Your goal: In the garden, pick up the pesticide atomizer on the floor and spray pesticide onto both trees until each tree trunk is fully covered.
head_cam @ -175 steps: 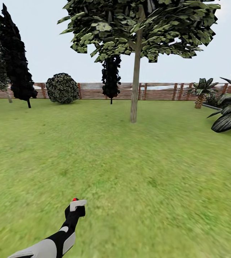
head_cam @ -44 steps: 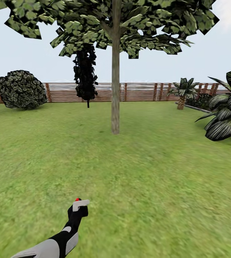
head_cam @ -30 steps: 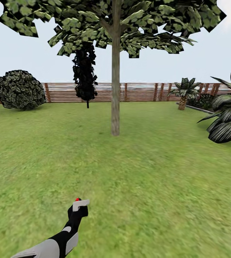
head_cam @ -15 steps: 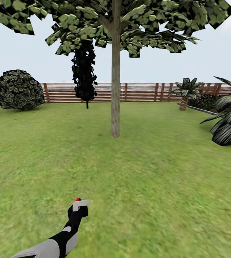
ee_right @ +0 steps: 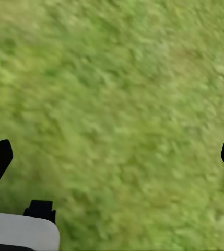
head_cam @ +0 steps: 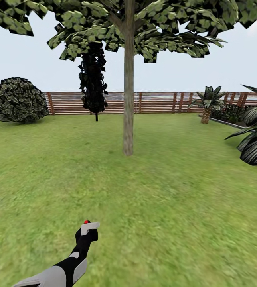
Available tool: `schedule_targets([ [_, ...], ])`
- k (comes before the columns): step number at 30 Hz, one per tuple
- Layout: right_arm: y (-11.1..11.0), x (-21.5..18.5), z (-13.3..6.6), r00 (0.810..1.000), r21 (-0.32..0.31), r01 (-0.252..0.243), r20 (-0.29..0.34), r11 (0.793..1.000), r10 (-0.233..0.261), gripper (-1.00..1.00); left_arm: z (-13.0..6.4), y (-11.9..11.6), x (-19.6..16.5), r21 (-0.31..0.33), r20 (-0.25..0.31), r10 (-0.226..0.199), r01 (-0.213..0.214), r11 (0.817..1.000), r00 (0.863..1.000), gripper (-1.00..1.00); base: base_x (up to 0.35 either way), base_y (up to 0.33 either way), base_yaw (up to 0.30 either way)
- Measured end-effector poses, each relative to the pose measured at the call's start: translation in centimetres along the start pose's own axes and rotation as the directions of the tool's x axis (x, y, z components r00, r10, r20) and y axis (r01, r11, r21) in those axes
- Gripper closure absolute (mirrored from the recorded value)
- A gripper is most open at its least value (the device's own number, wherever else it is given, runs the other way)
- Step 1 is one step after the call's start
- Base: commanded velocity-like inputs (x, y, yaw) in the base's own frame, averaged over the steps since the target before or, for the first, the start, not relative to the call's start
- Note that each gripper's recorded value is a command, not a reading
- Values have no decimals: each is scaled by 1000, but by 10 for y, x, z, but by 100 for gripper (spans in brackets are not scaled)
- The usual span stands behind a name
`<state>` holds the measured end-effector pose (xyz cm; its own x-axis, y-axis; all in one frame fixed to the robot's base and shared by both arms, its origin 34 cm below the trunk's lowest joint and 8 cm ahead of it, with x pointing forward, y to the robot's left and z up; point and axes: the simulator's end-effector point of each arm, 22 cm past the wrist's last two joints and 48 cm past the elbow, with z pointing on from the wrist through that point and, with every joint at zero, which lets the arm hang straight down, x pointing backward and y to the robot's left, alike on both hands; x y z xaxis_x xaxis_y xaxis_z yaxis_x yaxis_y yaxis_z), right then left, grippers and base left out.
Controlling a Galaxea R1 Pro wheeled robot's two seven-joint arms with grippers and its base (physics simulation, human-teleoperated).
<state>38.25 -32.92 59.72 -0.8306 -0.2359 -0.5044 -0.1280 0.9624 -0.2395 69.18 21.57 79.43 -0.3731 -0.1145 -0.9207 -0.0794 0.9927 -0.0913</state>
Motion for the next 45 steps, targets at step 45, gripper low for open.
schedule_targets([
  [45, 1, 0, 0, 1000, -2, 0, 0, 1000, 0, -100, 0, 0, 0, 0, 0, 0, 0, 1000, 1000, 100, 350, 0, 0],
])
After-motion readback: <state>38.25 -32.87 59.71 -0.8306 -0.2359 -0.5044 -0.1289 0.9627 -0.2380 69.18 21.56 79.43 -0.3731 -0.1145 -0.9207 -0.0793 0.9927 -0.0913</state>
